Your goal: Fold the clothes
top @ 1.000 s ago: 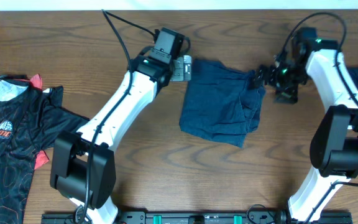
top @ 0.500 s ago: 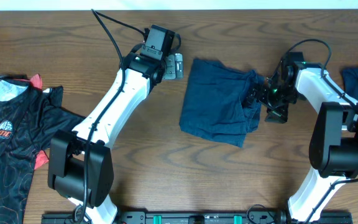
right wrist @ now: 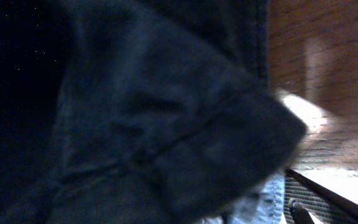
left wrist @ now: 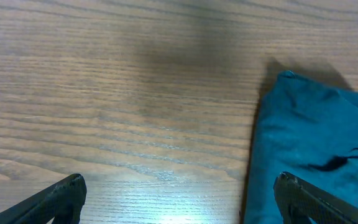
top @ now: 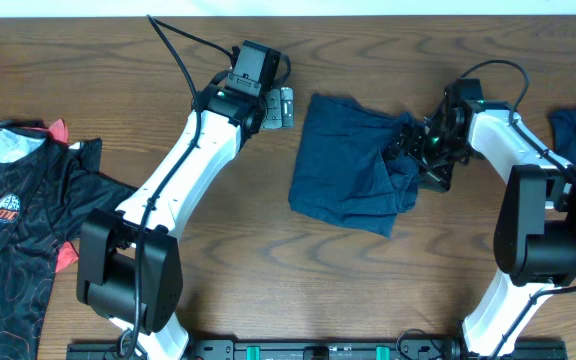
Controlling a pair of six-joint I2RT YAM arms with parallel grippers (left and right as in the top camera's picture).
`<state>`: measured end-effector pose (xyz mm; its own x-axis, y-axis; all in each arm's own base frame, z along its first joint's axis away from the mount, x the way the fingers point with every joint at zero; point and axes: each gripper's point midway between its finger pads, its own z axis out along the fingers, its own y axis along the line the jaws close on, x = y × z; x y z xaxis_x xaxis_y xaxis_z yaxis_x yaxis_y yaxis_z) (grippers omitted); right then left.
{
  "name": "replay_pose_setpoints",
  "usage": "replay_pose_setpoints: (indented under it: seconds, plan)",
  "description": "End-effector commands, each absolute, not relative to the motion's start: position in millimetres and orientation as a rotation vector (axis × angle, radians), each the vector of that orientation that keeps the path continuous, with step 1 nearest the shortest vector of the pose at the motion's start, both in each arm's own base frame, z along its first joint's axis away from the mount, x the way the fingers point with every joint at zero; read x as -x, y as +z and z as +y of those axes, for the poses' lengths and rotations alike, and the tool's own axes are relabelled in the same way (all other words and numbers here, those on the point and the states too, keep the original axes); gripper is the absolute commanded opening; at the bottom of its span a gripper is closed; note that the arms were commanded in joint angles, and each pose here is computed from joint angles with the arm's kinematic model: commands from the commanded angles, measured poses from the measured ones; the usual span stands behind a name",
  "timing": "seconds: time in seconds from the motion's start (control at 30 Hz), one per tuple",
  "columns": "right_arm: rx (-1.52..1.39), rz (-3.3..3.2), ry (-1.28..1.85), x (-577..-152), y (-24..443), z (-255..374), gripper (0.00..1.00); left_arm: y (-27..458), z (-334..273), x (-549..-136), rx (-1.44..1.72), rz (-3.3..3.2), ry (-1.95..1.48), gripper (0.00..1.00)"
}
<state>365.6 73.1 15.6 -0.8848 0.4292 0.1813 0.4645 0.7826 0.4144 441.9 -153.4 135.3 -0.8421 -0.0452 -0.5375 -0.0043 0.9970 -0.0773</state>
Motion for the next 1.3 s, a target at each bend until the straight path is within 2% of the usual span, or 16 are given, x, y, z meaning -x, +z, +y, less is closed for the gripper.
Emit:
replay_pose_setpoints:
  seconds: [0.0,0.23,0.37,0.47,0.67,0.83,0.97,1.17,1.27]
  plan:
    - [0.835,-2.844,-0.665,-360.6,5.0,60.3,0.99,133.2,-155.4,-440.0,0.009,2.587,-0.124,0.98]
    - [0.939,-2.813,-0.712,-365.1,7.0,38.9,0.99,132.7,-161.1,-438.1,0.006,2.596,-0.169,0.98]
    - [0.608,-2.838,-1.285,-394.3,44.8,74.1,0.98,132.7,-161.3,-437.9,0.005,2.597,-0.169,0.98]
    - [0.535,-2.788,-1.477,-402.2,64.0,87.9,0.99,132.6,-161.3,-437.8,0.005,2.597,-0.168,0.98]
    - [0.554,-2.771,-1.445,-399.1,63.7,90.5,0.99,131.6,-160.6,-436.2,0.005,2.605,-0.165,0.98]
    - [0.682,-2.777,-1.275,-389.9,52.2,73.8,0.99,131.2,-160.4,-435.6,0.009,2.608,-0.165,0.98]
    - [0.691,-2.809,-1.233,-388.0,49.5,61.0,0.99,131.2,-160.4,-435.6,0.008,2.608,-0.165,0.98]
    - [0.713,-2.856,-0.957,-369.1,29.3,40.6,0.99,131.2,-160.4,-435.6,0.008,2.608,-0.165,0.98]
    - [0.696,-2.868,-0.953,-369.9,28.9,42.1,0.99,131.3,-160.5,-435.8,0.009,2.607,-0.165,0.98]
